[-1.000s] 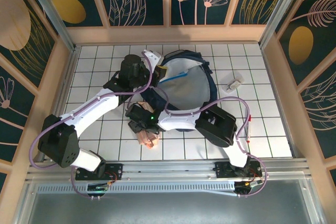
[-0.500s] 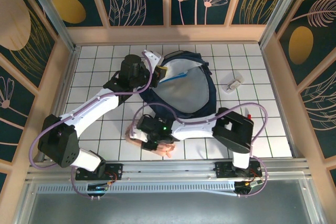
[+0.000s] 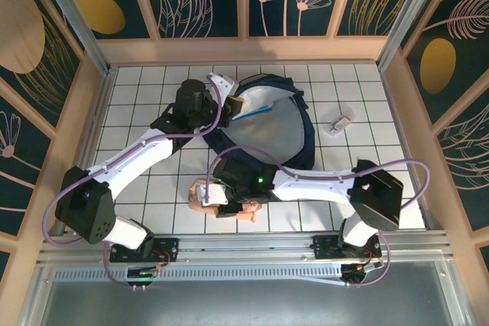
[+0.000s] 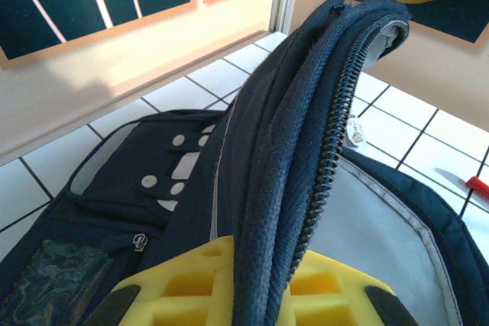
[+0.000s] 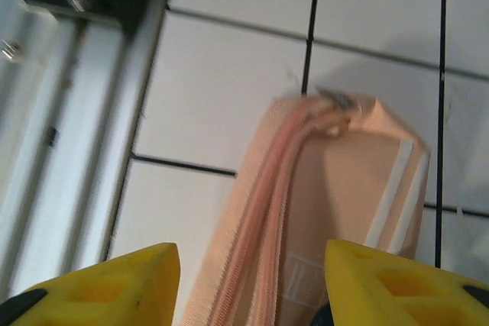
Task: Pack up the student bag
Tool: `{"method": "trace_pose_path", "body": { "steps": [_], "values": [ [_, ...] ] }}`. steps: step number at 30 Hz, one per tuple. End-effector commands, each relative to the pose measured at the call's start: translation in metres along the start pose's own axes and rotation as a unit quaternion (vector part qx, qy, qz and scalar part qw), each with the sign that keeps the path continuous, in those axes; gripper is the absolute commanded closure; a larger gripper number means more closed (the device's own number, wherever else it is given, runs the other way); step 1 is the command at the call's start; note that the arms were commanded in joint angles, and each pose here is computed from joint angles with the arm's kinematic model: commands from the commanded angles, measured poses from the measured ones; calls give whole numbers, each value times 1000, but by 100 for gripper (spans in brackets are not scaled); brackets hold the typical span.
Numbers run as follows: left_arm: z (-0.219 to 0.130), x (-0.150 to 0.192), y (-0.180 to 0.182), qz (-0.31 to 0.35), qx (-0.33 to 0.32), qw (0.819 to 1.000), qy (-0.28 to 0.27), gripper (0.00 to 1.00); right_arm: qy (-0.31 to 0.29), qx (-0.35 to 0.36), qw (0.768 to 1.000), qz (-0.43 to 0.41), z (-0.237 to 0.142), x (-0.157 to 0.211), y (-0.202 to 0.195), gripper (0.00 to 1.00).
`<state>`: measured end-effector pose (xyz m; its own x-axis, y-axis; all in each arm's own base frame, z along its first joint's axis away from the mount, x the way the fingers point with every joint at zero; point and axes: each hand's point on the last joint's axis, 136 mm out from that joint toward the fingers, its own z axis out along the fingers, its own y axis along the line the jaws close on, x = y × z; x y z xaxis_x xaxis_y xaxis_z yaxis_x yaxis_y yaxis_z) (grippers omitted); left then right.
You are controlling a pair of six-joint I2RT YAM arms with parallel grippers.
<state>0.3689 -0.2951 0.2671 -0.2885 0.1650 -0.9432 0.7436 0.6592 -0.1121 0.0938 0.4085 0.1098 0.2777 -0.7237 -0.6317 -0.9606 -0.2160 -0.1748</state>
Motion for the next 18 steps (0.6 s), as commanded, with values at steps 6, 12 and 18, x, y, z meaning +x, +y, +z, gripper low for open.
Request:
{"method": "trace_pose_path", "body": {
  "steps": [6,12,18],
  "values": [
    [-10,-41,-2,13,5,998,-69,100,0,-13,999,38,37,1,-8,29],
    [-12,-40,-2,16,4,998,-67,100,13,-12,997,72,63,19,-19,35],
    [-13,-37,-2,19,2,998,-65,100,32,-79,995,49,69,32,18,85]
  ]
}}
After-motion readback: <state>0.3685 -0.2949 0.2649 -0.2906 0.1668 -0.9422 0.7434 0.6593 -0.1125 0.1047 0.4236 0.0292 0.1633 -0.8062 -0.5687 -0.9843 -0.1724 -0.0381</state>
